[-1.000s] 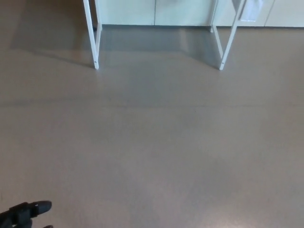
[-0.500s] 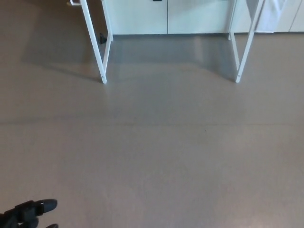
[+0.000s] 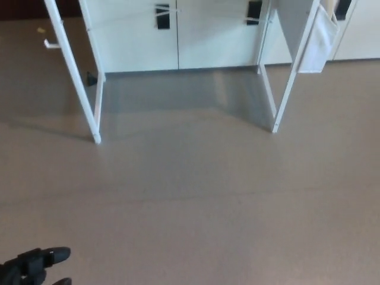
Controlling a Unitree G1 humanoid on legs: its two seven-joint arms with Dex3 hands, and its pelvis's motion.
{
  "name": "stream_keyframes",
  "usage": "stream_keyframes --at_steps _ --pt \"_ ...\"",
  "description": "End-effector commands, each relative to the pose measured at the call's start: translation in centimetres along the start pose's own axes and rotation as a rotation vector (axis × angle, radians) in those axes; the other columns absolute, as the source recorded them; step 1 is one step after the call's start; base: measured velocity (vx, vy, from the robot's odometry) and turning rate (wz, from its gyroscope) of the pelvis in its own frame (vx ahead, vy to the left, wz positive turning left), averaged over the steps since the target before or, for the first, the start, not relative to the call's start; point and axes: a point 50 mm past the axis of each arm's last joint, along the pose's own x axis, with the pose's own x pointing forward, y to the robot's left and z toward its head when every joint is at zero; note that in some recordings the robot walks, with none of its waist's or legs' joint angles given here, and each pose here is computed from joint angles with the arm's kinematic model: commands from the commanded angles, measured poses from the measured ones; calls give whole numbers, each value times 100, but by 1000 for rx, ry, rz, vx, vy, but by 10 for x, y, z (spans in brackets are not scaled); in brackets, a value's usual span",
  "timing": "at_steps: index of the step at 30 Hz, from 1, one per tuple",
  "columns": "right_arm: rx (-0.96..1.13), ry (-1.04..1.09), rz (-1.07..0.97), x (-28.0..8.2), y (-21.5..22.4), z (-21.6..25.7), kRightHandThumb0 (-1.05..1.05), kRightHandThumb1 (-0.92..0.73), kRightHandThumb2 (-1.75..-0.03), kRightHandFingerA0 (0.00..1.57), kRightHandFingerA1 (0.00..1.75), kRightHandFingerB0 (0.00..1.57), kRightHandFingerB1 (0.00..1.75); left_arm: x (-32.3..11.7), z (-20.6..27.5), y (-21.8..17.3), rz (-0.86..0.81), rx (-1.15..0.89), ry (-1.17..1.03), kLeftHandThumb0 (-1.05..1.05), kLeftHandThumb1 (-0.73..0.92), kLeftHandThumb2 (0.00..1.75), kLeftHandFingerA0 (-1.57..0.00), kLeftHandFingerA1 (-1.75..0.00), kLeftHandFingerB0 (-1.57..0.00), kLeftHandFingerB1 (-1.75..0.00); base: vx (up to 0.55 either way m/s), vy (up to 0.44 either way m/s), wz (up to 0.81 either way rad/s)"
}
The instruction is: The robot walk up to a desk on which a bottle is kept on the left hand side and a container is kept on the right hand side. The robot uses its left hand to pick up the bottle and places it in the container.
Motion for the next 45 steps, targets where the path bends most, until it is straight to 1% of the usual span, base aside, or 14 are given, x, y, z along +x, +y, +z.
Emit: stream_keyframes --at_steps 1,2,7,9,12,15,22,23,25,26,32,38,39,45 --pt "23 34 -8 -12 -1 -16 -58 -62 -59 65 53 46 43 -7 -17 3 8 -35 76 -28 60 58 -55 -44 -46 -40 411 -27 12" --pt "21 55 -6 -18 1 -24 -61 -47 -87 58 63 40 54 -8 -24 5 18 -31 105 -29 60 57 -56 -43 -45 -40 430 -69 17" --pt "23 85 -29 -27 3 -39 -56 -49 -88 60 65 40 54 -11 -35 15 42 -14 180 -35 58 57 -48 -44 -42 -40 405 -97 17" --pt "25 98 -24 -29 3 -46 -60 -62 -59 66 51 47 39 -12 -38 20 46 -15 193 -36 58 56 -43 -42 -41 -40 522 -65 53" --pt "40 97 -37 -31 4 -54 -60 -47 -86 60 63 42 54 -14 -39 28 51 -27 199 -41 56 73 -33 -48 -32 -47 503 -56 4" --pt "56 104 -39 -33 7 -56 -54 -62 -59 68 51 46 41 -14 -40 38 100 -77 219 -41 56 73 -34 -48 -32 -48 325 -67 -10" --pt "101 82 -60 -35 9 -55 -49 -61 -58 69 56 51 45 -12 -40 46 130 -98 229 -37 62 57 -40 -45 -37 -44 239 80 -17" --pt "87 90 -64 -34 8 -57 -55 -47 -85 65 66 46 57 -12 -40 46 133 -96 234 -36 63 58 -40 -45 -36 -45 279 115 99" --pt "65 104 -68 -33 7 -60 -56 -47 -86 66 66 46 57 -12 -39 47 133 -91 242 -36 64 58 -38 -45 -35 -45 290 271 -11" --pt "62 110 -61 -32 7 -62 -55 -61 -59 70 54 49 43 -13 -39 47 138 -91 244 -37 64 58 -41 -46 -37 -46 286 257 -9" --pt "56 92 -53 -36 10 -61 -51 -63 -59 67 56 48 44 -22 -43 55 136 -141 243 -41 61 78 -33 -52 -31 -51 149 27 7" --pt "63 107 -65 -37 10 -62 -49 -62 -59 69 57 50 45 -49 -50 67 151 -306 198 -32 68 60 -36 -48 -32 -48 115 -144 -1" --pt "65 108 -68 -37 10 -62 -49 -62 -59 69 57 51 45 -52 -52 69 159 -321 198 -30 46 90 -31 -59 -25 -57 137 -217 13" --pt "66 126 -73 -35 11 -68 -51 -62 -59 68 54 49 43 -67 -61 73 157 -336 205 -30 47 91 -34 -59 -24 -55 146 -135 -2"
